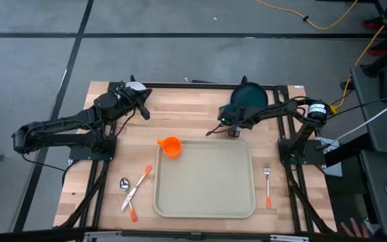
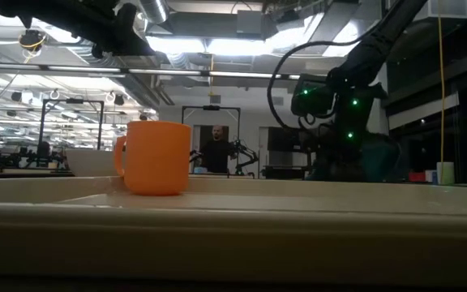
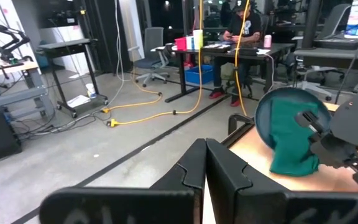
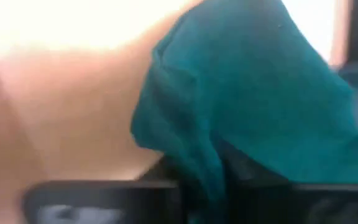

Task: Set up tray
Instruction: Put the green napkin on the serving tray to the right of the orange mug

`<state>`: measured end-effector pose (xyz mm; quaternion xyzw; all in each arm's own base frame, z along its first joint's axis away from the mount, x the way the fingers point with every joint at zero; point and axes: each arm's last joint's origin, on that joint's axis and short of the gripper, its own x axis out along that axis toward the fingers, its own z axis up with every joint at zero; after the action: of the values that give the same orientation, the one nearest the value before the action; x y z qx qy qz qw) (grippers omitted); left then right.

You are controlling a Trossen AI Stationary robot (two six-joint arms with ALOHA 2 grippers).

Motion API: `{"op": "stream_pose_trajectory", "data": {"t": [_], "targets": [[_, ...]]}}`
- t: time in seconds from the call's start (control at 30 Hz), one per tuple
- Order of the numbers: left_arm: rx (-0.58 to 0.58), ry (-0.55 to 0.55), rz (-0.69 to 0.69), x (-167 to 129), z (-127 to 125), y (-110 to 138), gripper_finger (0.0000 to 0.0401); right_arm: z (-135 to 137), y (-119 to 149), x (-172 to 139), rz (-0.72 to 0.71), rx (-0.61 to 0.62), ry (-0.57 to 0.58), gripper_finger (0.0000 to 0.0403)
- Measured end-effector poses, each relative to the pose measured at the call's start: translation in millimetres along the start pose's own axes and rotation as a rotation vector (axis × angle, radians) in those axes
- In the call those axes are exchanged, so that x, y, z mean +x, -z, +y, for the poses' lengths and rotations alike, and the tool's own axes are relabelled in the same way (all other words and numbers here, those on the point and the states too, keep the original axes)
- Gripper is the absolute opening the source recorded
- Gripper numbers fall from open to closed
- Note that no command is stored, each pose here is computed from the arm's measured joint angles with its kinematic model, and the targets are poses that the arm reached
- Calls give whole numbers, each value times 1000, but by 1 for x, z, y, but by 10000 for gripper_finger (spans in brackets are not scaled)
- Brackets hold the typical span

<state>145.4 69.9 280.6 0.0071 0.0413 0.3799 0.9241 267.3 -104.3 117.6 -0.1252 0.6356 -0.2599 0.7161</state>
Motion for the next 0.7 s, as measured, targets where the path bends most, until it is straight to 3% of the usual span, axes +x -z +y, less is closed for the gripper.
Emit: {"op": "stream_pose_trajectory", "data": {"t": [0.33, 0.7], "targets": [[0, -7, 0, 0, 0, 0, 6, -2, -1, -2, 19, 24, -11, 12], [11, -8, 27, 0, 0, 3, 6, -23, -32, -27, -2, 39, 16, 12]]}}
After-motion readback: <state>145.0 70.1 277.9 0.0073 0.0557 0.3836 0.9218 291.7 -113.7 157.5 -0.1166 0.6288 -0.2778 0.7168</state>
